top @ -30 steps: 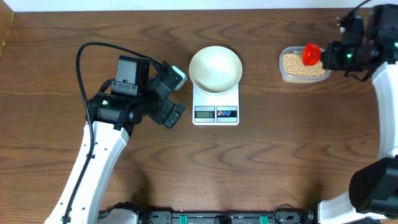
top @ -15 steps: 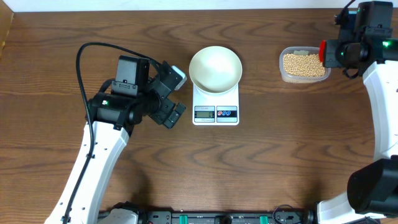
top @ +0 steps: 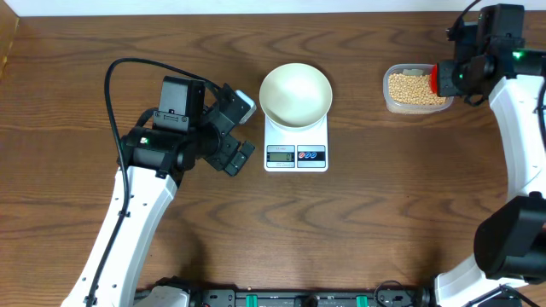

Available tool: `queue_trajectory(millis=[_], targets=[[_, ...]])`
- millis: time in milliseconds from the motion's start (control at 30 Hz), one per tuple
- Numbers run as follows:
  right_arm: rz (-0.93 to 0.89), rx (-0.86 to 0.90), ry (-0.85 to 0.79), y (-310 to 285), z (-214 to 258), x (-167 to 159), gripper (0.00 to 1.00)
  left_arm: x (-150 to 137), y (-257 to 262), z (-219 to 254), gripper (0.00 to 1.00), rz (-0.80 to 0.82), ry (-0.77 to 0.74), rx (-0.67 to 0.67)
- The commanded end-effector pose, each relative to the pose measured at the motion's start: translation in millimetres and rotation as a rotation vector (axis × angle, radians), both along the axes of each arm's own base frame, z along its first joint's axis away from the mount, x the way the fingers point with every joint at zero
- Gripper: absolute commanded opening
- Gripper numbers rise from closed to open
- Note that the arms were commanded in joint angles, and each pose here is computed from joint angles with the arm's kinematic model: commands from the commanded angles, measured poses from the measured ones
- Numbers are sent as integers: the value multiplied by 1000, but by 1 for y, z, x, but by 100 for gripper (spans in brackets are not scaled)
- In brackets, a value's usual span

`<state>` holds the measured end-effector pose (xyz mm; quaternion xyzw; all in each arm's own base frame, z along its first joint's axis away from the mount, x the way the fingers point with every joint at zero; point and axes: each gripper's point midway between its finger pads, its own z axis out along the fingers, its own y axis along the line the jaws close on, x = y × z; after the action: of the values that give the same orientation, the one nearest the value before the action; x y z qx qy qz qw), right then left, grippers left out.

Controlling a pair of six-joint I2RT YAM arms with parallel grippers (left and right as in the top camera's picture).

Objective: Scoop item into bowl and weigh 50g on scale

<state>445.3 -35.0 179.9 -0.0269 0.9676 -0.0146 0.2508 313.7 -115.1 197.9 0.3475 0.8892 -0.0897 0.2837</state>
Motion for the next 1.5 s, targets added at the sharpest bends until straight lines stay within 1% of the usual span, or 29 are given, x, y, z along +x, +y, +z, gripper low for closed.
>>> queue_trajectory(millis=[0,433,633,1000,1267,1367,1467], targets=[[26,-9,-14,6,5,2,1,1,1,-1,98,12,6,-1],[-17,-93,41,-9,-11,-3,1,1,1,-1,98,12,6,-1],[-8,-86,100,-6,-29,-6,1,1,1,-1,98,12,6,-1],[-8,-82,149,-4,-40,-14,1,1,1,-1,98,12,6,-1],[-23,-70,192,-4,-58,-15,1,1,1,-1,98,12,6,-1],[-6,-32,201,3,-65,-13,1,1,1,-1,98,12,6,-1],[-27,15,193,8,-66,-10,1,1,1,-1,98,12,6,-1]])
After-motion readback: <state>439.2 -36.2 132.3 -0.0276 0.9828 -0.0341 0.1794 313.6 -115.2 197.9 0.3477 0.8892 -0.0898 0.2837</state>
